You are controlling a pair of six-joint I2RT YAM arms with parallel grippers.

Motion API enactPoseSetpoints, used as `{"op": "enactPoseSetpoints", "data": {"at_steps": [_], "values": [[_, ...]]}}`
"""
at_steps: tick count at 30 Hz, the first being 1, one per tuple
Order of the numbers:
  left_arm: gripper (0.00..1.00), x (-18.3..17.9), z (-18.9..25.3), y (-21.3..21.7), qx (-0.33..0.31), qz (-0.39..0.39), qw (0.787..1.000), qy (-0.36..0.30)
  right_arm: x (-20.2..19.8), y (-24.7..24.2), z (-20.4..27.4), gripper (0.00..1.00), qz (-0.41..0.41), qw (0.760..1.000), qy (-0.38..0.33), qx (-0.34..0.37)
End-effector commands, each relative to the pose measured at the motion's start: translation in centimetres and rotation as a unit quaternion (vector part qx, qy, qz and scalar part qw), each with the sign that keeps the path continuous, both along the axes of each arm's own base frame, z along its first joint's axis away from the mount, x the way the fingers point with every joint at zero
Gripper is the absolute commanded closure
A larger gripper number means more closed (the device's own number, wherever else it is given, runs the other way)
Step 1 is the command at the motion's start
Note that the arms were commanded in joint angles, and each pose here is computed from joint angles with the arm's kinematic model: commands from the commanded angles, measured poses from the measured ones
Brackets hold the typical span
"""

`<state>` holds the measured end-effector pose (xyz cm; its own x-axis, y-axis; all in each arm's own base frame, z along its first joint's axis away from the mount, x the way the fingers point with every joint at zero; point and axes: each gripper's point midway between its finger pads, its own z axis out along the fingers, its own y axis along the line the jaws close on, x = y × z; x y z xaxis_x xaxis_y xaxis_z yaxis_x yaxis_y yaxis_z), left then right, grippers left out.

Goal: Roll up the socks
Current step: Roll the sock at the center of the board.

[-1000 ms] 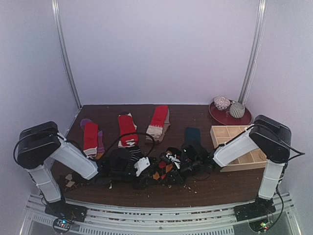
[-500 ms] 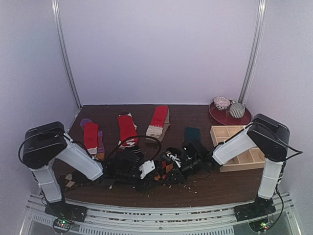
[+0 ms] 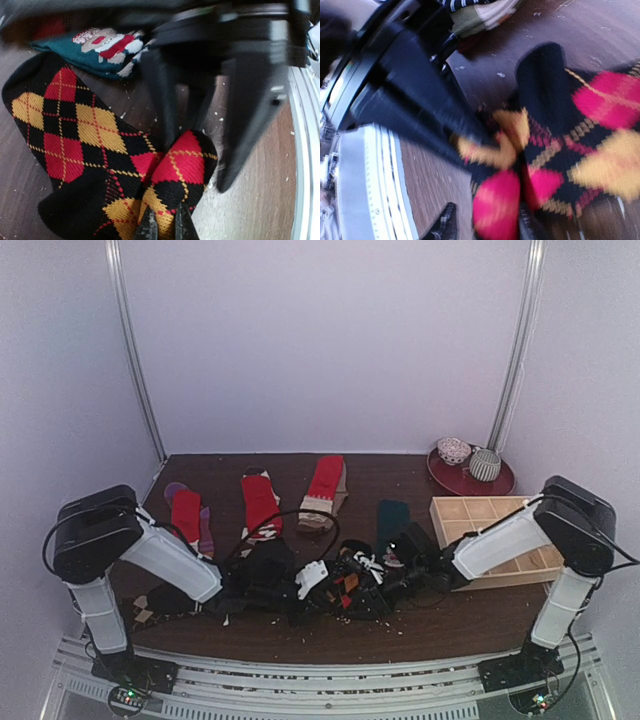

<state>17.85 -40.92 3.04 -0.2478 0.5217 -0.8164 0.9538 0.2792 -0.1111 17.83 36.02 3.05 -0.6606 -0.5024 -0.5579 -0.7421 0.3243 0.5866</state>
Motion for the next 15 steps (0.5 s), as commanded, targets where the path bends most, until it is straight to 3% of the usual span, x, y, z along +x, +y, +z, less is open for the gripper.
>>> {"op": "enactPoseSetpoints", "data": {"at_steps": [1,3,7,11,15], "values": [[1.00,-1.7,-6.9,5.2,0.144,0.054,0.976,0.154,0.2,-3.1,1.2,0.52,-0.040,0.993,-0.111,-0.028],[1.00,-2.1,-7.1,5.8,0.145,0.055,0.967,0.204,0.0,-3.0,3.3,0.41,-0.031,0.979,-0.202,-0.011],[1.00,-2.6,-7.3,6.8,0.142,0.057,0.947,0.281,-0.6,-2.8,5.6,0.37,-0.009,0.939,-0.344,-0.003],[1.00,-2.9,-7.4,6.8,0.154,0.053,0.940,0.299,-1.0,-2.3,5.9,0.37,0.022,0.902,-0.431,-0.017],[1.00,-2.8,-7.5,6.6,0.161,0.054,0.937,0.305,-1.0,-0.7,4.3,0.37,0.064,0.885,-0.459,-0.049]]}}
